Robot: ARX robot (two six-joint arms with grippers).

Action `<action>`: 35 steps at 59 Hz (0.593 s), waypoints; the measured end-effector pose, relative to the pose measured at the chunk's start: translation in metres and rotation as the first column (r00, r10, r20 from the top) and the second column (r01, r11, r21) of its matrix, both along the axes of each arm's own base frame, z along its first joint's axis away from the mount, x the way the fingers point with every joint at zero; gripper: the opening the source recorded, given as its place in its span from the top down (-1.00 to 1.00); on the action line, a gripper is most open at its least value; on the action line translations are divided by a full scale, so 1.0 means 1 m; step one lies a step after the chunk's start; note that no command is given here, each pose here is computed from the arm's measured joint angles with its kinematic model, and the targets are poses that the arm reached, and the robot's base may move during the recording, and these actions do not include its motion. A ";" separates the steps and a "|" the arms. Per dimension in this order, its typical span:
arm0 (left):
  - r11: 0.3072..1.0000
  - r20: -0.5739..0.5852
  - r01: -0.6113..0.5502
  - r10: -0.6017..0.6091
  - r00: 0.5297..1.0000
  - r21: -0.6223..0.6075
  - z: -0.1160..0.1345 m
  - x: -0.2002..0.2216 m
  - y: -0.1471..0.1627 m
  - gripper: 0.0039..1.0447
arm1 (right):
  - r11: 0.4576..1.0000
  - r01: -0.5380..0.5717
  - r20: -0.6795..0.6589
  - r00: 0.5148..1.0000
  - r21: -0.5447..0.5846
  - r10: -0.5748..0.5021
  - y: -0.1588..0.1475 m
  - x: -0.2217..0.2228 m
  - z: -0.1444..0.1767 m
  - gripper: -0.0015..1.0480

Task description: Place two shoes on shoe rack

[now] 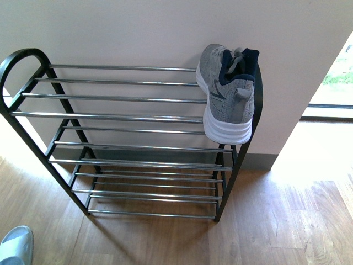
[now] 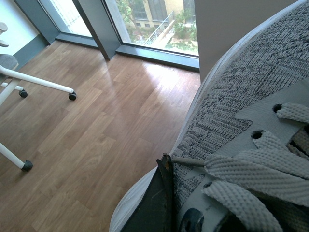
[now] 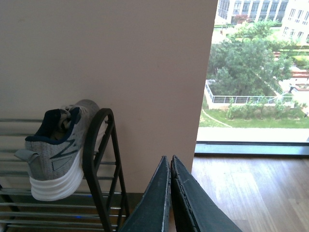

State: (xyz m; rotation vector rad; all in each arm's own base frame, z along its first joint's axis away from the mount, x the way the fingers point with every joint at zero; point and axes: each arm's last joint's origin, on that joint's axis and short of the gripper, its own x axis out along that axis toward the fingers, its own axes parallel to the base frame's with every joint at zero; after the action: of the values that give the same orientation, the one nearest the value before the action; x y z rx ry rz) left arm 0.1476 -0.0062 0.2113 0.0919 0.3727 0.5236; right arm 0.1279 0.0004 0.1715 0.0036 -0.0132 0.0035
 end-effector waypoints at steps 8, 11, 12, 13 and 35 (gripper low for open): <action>1.000 0.000 0.000 0.000 1.000 0.000 0.000 0.000 0.000 0.98 | 1.000 0.000 0.004 1.000 0.000 0.000 0.000 -0.005 0.001 0.97; 1.000 0.000 0.000 0.000 1.000 0.000 0.000 0.000 0.000 0.98 | 1.000 0.000 0.005 1.000 0.000 0.000 0.000 -0.006 0.001 0.97; 1.000 0.000 0.000 0.000 1.000 0.000 0.000 0.000 0.000 0.98 | 1.000 0.000 0.005 1.000 0.000 0.000 0.000 -0.006 0.001 0.97; 1.000 0.000 0.000 0.000 1.000 0.000 0.000 0.000 0.000 0.98 | 1.000 0.000 0.005 1.000 0.000 0.000 0.000 -0.007 0.001 0.97; 1.000 0.000 0.000 0.000 1.000 0.000 0.000 0.000 0.000 0.98 | 1.000 0.000 0.006 1.000 0.000 0.000 0.000 -0.015 0.001 0.97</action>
State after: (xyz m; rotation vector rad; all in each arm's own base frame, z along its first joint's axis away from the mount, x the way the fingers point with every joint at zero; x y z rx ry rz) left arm 0.1476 -0.0062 0.2113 0.0919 0.3727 0.5236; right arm 0.1126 0.0004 0.1730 0.0037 -0.0196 0.0039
